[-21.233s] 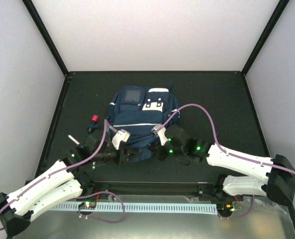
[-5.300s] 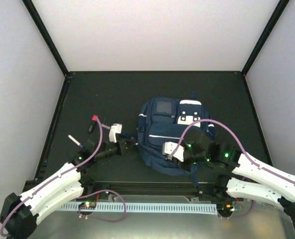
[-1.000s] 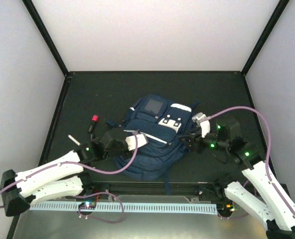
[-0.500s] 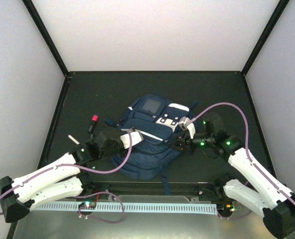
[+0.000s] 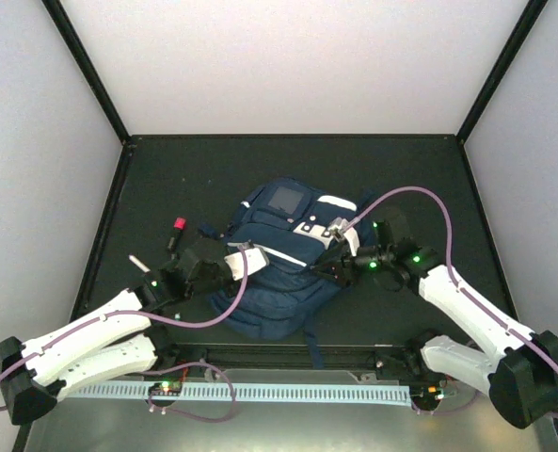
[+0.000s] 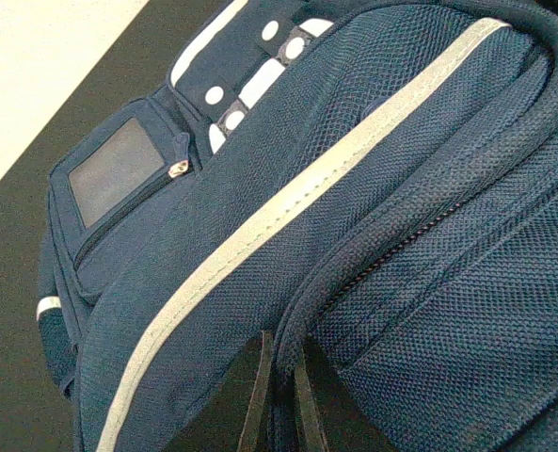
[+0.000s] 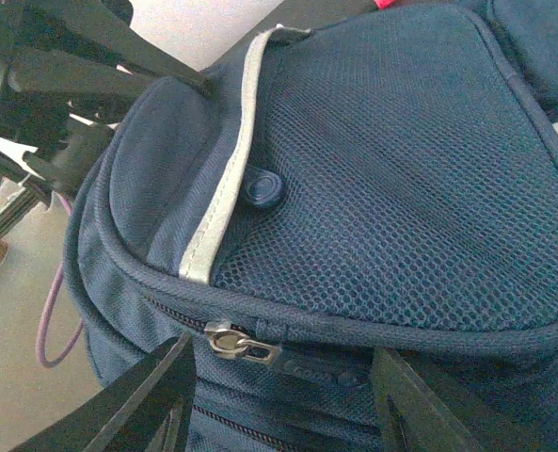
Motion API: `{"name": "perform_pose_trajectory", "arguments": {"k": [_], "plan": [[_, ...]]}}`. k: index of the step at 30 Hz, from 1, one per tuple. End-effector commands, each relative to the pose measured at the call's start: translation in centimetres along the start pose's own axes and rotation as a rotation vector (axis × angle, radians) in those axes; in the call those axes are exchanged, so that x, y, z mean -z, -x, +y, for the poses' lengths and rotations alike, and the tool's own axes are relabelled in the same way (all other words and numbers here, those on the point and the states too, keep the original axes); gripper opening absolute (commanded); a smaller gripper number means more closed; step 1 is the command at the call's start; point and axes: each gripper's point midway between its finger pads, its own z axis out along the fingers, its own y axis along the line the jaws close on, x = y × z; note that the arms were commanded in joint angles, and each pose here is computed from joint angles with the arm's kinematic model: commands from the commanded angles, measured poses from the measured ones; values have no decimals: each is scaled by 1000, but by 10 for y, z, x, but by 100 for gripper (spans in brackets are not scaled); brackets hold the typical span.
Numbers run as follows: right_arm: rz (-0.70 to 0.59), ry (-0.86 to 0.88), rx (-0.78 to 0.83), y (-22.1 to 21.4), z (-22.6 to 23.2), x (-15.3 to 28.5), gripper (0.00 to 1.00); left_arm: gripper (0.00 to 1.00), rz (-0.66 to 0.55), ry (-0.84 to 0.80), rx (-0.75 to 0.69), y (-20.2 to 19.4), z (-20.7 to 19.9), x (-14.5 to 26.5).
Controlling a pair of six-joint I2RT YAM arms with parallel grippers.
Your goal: Pack the student bag
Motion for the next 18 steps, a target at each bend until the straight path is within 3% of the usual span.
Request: {"name": "perform_pose_trajectory", "arguments": {"k": [1, 6, 9, 11, 14, 18], "plan": [[3, 30, 1, 7, 3, -4, 55, 2, -107, 103, 43, 29, 26, 13], [1, -69, -34, 2, -14, -3, 63, 1, -109, 101, 41, 29, 27, 13], [-10, -37, -32, 2, -11, -5, 63, 2, -114, 91, 42, 30, 25, 13], [-13, 25, -33, 1, -2, -8, 60, 1, -116, 83, 42, 30, 24, 13], [-24, 87, -6, 5, 11, -7, 46, 2, -122, 80, 44, 32, 24, 14], [-21, 129, 18, 5, 24, -6, 43, 2, -124, 74, 42, 32, 23, 14]]}}
